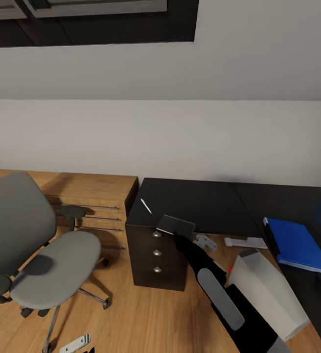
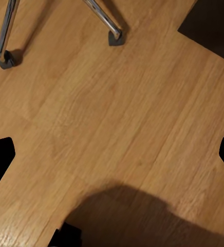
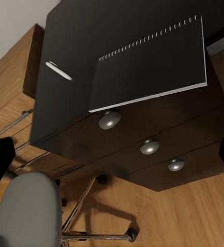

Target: In the bedroom, organize the workspace by keeping the computer under the desk, ensuring the monitor is on the desk, placing the keyboard on the desk next to the monitor, placing the mouse on the desk next to the keyboard, moving the folder from the swivel chair onto the desk next to the mouse, stacking the notebook on top of the folder with the pen on top of the notebook, and positioning the swivel chair next to the desk.

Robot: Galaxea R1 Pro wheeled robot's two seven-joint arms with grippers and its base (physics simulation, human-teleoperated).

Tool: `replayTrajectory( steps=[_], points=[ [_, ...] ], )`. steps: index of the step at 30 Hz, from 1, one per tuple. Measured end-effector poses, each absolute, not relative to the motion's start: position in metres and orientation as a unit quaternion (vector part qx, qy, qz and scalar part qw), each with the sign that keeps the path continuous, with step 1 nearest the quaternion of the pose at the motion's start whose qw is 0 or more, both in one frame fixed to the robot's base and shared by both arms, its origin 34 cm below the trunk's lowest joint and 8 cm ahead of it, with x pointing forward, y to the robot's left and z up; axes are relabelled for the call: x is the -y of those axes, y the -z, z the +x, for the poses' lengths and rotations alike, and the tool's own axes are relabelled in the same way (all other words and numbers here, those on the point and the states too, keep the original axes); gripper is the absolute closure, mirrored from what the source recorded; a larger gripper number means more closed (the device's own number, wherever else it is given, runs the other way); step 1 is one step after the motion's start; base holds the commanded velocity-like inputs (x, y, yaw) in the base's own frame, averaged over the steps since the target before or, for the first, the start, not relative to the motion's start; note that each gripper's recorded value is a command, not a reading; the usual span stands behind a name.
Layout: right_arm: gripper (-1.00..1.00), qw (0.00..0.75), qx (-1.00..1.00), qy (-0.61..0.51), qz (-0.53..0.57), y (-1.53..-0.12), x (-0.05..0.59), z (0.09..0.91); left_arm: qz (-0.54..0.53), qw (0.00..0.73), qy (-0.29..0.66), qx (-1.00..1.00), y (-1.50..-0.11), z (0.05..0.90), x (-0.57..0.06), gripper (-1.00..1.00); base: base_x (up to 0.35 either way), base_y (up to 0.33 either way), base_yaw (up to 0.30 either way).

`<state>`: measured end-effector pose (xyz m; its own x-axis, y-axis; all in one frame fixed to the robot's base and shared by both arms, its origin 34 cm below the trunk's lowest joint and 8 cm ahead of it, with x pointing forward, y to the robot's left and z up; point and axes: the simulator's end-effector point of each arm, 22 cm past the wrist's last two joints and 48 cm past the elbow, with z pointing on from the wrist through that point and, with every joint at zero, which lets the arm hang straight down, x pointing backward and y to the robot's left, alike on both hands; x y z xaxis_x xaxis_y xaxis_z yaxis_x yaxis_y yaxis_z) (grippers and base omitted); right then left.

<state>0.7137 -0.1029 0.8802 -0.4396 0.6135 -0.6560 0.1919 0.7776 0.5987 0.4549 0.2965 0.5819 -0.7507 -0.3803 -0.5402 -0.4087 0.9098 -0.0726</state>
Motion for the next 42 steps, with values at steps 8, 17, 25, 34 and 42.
replayTrajectory(
  steps=[8, 17, 25, 34, 42],
  points=[
    [-1.00, 0.471, -0.803, -0.264, 0.252, -0.833, 0.126, 0.731, -0.210, 0.285, -0.023, -0.935, -0.570, 0.456, -0.295, -1.00, 0.000, 0.000, 0.000],
    [-1.00, 0.465, -0.787, -0.245, 0.324, -0.769, 0.185, 0.736, -0.211, 0.289, -0.025, -0.933, -0.556, 0.457, -0.297, -1.00, 0.000, 0.000, 0.000],
    [-1.00, 0.464, -0.783, -0.261, 0.320, -0.748, 0.180, 0.734, -0.172, 0.328, 0.006, -0.929, -0.614, 0.520, -0.274, -1.00, 0.000, 0.000, 0.000],
    [-1.00, 0.474, -0.765, -0.280, 0.334, -0.743, 0.190, 0.739, -0.150, 0.348, 0.093, -0.921, -0.685, 0.559, -0.219, -1.00, 0.000, 0.000, 0.000],
    [-1.00, 0.497, -0.743, -0.324, 0.308, -0.756, 0.178, 0.746, -0.150, 0.352, 0.111, -0.917, -0.677, 0.562, -0.209, -1.00, 0.000, 0.000, 0.000]
  ],
)
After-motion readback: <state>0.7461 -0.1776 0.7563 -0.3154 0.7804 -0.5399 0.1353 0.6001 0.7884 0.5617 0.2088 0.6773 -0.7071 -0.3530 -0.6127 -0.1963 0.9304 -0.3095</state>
